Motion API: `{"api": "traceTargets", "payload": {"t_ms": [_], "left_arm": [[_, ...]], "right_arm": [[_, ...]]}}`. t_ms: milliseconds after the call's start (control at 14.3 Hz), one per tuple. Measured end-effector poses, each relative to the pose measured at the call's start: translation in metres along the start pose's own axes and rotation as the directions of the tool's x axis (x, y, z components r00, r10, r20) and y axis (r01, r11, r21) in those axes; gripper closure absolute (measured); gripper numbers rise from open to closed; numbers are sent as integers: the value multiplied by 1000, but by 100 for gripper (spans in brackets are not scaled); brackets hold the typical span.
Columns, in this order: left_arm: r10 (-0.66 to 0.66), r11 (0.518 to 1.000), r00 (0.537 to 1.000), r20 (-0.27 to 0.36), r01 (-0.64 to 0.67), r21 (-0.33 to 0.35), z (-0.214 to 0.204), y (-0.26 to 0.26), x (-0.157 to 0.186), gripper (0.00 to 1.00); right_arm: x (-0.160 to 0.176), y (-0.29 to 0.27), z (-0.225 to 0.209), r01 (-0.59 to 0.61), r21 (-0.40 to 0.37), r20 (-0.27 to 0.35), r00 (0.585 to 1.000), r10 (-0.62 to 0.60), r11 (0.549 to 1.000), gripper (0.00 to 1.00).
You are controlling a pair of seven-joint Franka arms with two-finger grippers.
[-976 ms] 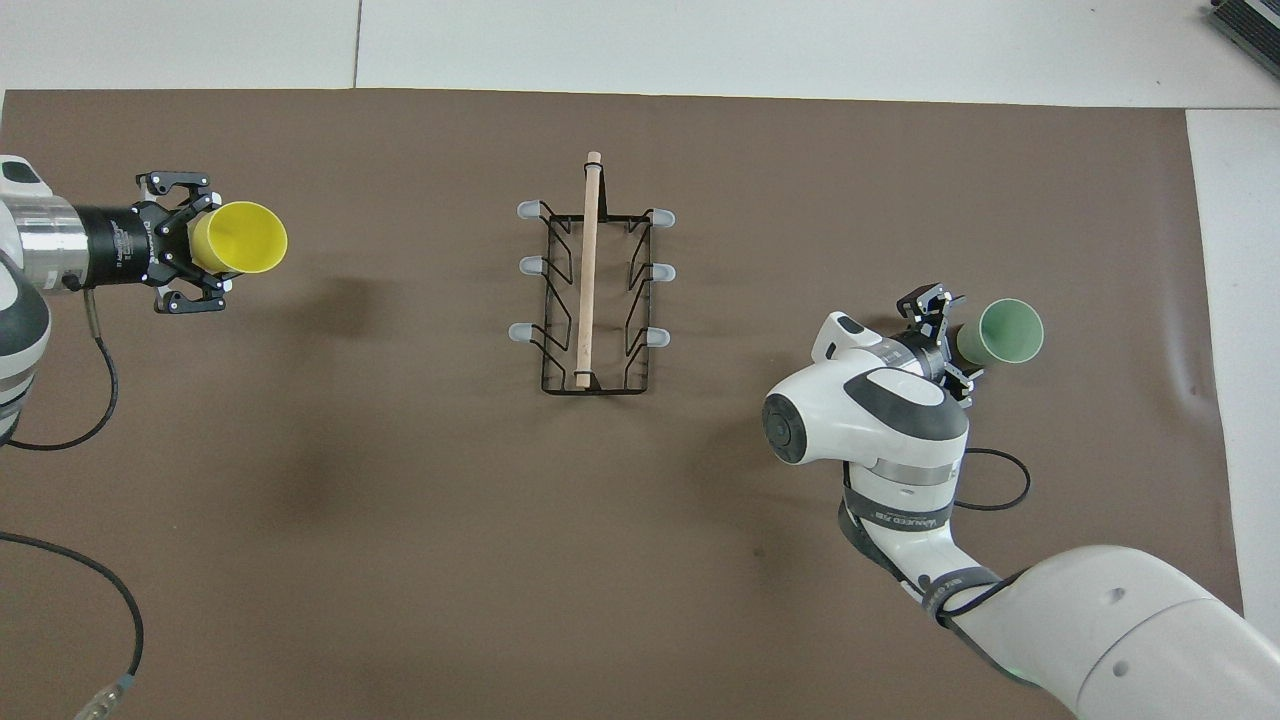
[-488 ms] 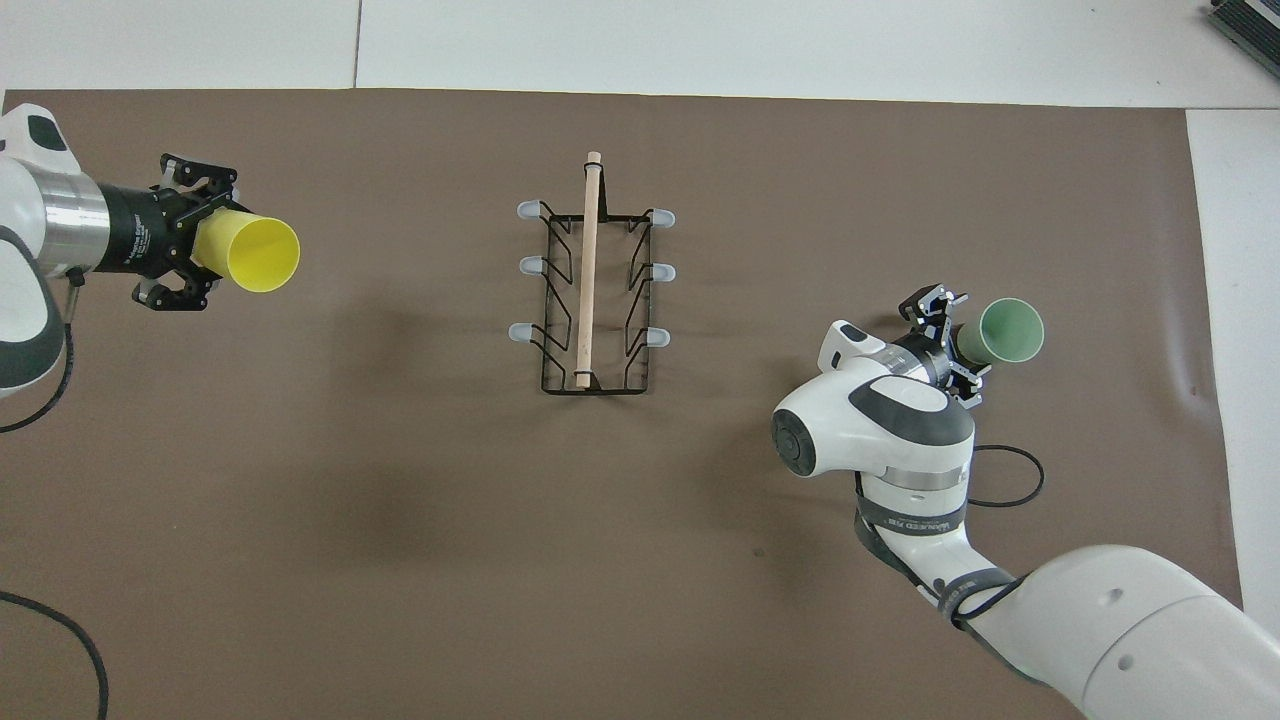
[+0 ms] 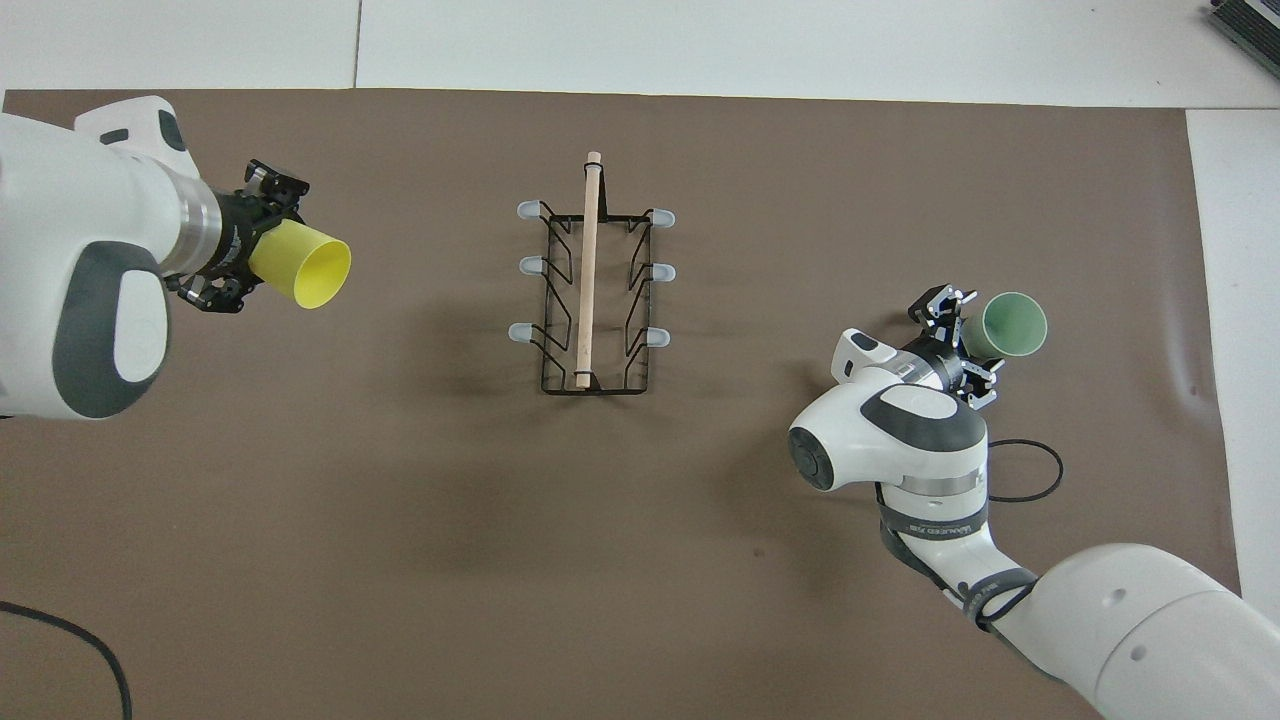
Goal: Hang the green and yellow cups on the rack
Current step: 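Carry the yellow cup with the left gripper onto a rack peg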
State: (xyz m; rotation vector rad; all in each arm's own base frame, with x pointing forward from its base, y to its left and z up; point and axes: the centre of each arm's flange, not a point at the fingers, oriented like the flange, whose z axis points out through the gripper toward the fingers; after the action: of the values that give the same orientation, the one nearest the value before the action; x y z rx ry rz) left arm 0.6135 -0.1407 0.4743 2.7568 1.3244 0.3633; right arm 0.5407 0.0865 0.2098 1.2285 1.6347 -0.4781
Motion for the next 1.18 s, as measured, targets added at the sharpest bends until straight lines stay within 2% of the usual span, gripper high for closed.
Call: {"api": "traceTargets", "payload": {"t_ms": [139, 348, 557, 836, 906, 1045, 1185], "left_arm": [[42, 999, 997, -70, -42, 13, -4, 17, -36, 39], [95, 995, 985, -142, -94, 16, -9, 34, -91, 39], [107, 994, 966, -234, -107, 12, -9, 39, -140, 39], [141, 990, 951, -276, -143, 13, 0, 35, -185, 39], [143, 989, 948, -283, -147, 5, 2, 35, -193, 39], [161, 986, 946, -280, -167, 4, 4, 33, -209, 39], [173, 983, 943, -284, -181, -4, 3, 34, -224, 39]], "right_arm": [[1, -2, 1, -11, 2, 0, 1000, 11, 1000, 0], [-2, -5, 8, -5, -17, 4, 1000, 5, 1000, 0], [-3, -14, 18, -3, -39, 4, 1000, 3, 999, 0], [-2, -18, 18, 5, -62, 8, 1000, -4, 998, 1], [-2, -19, 18, 6, -62, 7, 1000, -5, 998, 6], [-3, -22, 18, 8, -59, 8, 1000, -7, 998, 30], [-3, -22, 18, 8, -59, 8, 1000, -7, 998, 34]]}}
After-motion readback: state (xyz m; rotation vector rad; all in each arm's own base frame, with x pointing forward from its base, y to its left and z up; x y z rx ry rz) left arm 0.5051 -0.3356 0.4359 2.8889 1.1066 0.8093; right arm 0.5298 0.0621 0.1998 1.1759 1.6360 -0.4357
